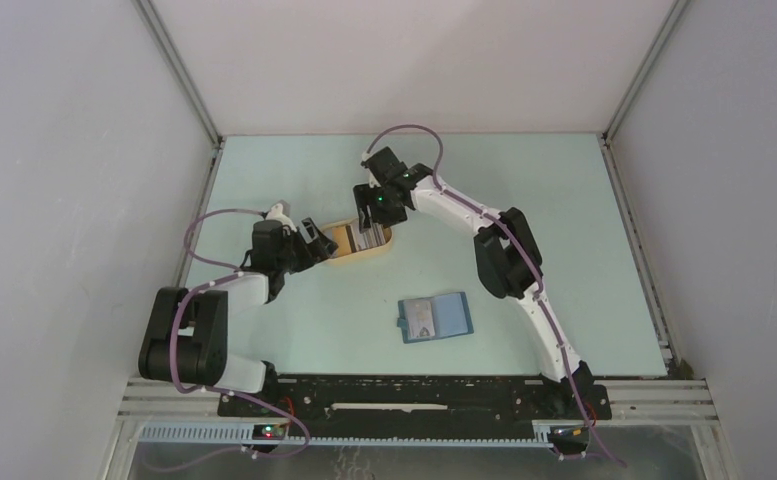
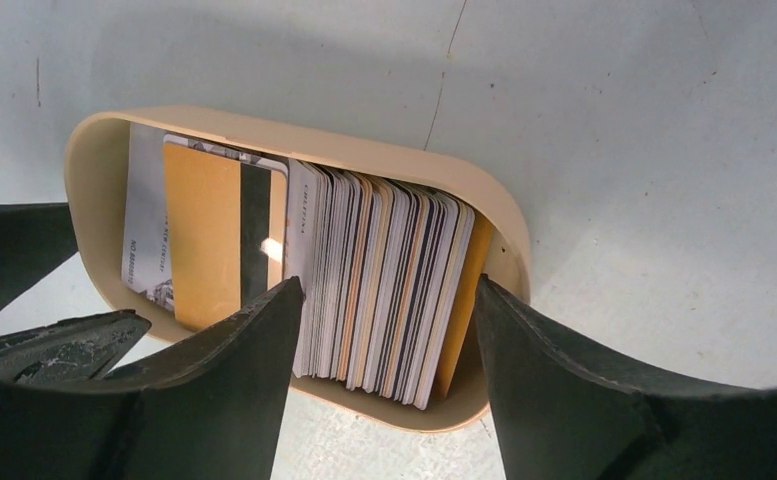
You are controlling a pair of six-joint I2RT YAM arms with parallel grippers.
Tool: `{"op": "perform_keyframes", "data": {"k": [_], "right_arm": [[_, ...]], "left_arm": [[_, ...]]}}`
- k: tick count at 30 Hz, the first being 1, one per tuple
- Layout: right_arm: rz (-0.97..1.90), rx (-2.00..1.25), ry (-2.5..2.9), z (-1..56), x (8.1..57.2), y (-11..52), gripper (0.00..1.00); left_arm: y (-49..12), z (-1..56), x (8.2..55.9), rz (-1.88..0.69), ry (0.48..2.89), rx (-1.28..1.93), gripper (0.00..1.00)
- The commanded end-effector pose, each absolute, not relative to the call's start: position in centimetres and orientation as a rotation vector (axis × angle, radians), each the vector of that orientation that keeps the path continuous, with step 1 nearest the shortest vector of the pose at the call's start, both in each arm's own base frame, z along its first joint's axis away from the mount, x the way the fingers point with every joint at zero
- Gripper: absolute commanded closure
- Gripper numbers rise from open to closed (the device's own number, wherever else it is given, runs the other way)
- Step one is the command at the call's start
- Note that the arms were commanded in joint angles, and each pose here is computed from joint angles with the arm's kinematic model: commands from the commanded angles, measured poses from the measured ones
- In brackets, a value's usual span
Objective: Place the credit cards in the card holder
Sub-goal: Pick up the credit card from the storage box.
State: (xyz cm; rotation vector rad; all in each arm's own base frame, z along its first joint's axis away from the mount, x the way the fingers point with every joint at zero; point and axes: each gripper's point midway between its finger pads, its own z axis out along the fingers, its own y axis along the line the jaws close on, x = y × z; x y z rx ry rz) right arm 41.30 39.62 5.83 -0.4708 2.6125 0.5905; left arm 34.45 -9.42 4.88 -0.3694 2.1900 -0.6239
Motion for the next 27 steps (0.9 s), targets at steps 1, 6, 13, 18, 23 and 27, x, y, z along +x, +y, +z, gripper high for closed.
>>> {"op": "perform_keyframes", "data": {"k": [1,6,13,18,23,27], "right_arm": [[0.51,-0.411,2.577,7.3,41.1,39.7,0.25],[0.474,-0.417,2.576,7.1,40.5,39.7,0.23],[0.608,-0.406,2.637,6.3,39.1,40.5,0.22],[0.771,-0.466,2.643,7.4,38.1,41.3,0.24],[0.919,-0.489,2.61,9.5,37.8,41.6,0.32],[0.996,-0.504,2.586,10.9,37.7,41.7,0.36]], "left_arm": [[-9.8,7.6,36.6,-0.664,2.103,-0.339,0.15],[-9.9,7.5,36.6,-0.673,2.106,-0.331,0.16],[-10.1,7.6,36.6,-0.687,2.104,-0.324,0.17],[-10.3,7.6,36.6,-0.698,2.101,-0.315,0.19],[-10.5,7.6,36.6,-0.709,2.102,-0.308,0.22],[-10.6,7.6,36.7,-0.719,2.102,-0.302,0.24]]}}
